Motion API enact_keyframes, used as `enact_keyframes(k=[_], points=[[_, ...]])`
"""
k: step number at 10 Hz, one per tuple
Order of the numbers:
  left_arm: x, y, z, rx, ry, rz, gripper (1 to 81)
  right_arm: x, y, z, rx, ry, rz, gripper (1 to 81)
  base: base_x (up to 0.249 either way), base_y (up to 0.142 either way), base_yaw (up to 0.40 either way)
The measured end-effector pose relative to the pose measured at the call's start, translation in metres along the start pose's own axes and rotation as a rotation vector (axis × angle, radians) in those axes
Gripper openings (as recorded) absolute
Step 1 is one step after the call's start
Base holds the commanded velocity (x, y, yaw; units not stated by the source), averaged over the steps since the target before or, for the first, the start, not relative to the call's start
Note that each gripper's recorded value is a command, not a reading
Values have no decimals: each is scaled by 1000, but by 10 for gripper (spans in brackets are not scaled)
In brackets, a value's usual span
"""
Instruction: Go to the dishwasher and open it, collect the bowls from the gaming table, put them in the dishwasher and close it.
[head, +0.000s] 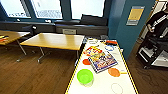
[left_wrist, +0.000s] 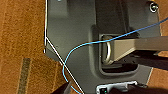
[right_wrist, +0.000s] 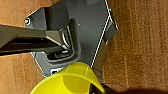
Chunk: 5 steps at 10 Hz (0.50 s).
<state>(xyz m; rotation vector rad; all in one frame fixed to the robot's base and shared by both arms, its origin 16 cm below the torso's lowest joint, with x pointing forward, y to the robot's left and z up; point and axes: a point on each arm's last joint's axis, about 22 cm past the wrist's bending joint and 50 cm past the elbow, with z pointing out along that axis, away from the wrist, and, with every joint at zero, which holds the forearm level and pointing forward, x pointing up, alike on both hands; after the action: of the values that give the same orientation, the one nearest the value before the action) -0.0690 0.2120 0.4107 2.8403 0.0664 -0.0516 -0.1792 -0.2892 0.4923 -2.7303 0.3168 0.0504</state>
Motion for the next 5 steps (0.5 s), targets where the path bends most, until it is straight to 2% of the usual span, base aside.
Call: enact_keyframes(k=[2, 3, 5], points=[[3, -10, -10, -30, 2, -3, 811, -4, -1, 7, -10, 17, -26, 10, 0, 0, 0], [6, -22, -20, -40, 12, -6, 811, -8, -2, 10, -13, 41, -36, 10, 0, 0, 0], [13, -53, -41, -41, 27, -8, 811, -17, -13, 17, -3, 41, -41, 10, 0, 0, 0]])
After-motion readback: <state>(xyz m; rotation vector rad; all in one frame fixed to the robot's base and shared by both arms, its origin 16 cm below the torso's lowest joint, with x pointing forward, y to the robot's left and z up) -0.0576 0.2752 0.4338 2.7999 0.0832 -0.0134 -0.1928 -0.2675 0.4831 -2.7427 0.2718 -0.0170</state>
